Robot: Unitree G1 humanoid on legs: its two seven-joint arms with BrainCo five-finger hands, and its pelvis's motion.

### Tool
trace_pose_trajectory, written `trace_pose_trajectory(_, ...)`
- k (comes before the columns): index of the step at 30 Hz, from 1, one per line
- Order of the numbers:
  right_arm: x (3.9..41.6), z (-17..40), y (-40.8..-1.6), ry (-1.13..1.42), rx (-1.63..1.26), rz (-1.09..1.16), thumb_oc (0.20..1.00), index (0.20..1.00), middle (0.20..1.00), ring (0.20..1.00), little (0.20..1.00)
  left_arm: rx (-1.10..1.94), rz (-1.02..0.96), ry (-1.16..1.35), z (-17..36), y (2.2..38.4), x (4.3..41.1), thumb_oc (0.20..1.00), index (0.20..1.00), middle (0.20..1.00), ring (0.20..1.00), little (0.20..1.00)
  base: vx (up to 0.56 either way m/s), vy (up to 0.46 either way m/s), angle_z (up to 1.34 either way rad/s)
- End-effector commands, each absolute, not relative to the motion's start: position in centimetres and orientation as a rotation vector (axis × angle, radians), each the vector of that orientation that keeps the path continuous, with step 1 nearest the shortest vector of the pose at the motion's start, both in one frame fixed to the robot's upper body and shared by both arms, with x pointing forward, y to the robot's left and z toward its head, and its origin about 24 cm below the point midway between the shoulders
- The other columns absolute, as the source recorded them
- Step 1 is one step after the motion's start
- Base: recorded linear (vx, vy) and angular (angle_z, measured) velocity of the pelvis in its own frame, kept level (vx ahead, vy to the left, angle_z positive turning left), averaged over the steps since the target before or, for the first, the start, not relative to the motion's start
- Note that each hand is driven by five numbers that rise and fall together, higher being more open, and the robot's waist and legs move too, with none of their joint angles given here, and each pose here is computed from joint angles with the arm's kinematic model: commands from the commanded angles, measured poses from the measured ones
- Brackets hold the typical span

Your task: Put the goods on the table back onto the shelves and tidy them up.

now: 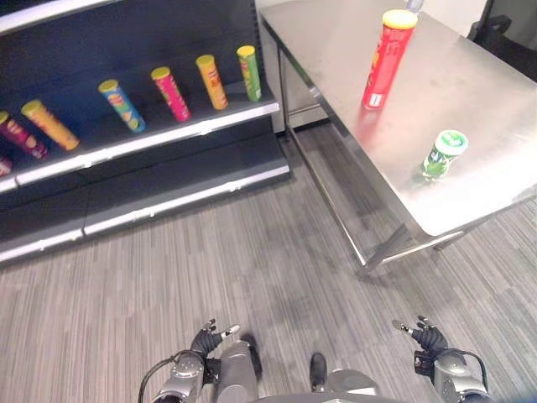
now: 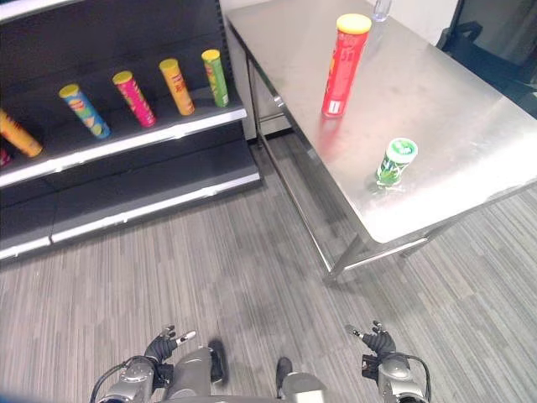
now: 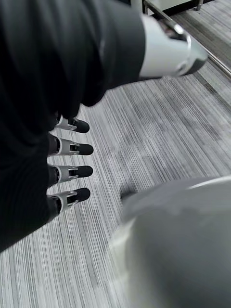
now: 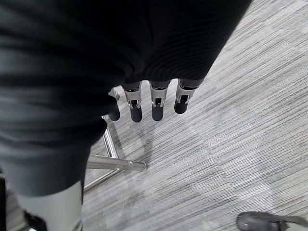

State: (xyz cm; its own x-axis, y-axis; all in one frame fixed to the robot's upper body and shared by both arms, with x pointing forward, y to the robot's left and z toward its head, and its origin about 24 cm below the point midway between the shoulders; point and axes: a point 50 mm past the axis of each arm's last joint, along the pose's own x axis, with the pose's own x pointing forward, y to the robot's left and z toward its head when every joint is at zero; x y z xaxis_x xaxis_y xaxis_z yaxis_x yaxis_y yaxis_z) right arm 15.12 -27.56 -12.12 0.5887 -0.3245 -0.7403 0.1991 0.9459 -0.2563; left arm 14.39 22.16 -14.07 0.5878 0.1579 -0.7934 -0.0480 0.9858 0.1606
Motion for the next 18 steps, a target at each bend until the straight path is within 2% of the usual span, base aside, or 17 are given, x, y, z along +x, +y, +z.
trace_pose_trajectory(1, 14.1, -12.0, -28.8, 0.898, -0.2, -0.325, 1.0, 1.0, 1.0, 1.0, 1.0, 0.184, 0.097, 0.88, -13.3, 22.6, 15.7, 1.0, 1.0, 1.0, 1.0, 1.0, 0.14, 0.028, -0.78)
trace_pose_trajectory(4, 13.4, -12.4, -28.5, 0.927, -0.185, -0.339, 1.0, 1.0, 1.0, 1.0, 1.0, 0.19, 0.112, 0.888, -13.4, 22.9, 15.5, 1.0, 1.0, 1.0, 1.0, 1.0, 0.18, 0.13, -0.8)
trace_pose_trajectory(14, 12.4, -13.0, -28.7, 0.978, -0.138, -0.401, 1.0, 1.0, 1.0, 1.0, 1.0, 0.197, 0.165, 0.853, -12.5, 24.4, 16.5, 1.0, 1.0, 1.0, 1.0, 1.0, 0.04, 0.15, -0.25)
trace_pose_trajectory(18, 11.1, -13.1, -29.6, 0.997, -0.102, -0.488, 1.0, 1.0, 1.0, 1.0, 1.0, 0.22, 0.188, 0.842, -12.1, 25.4, 16.9, 1.0, 1.0, 1.0, 1.0, 1.0, 0.01, -0.027, -0.44)
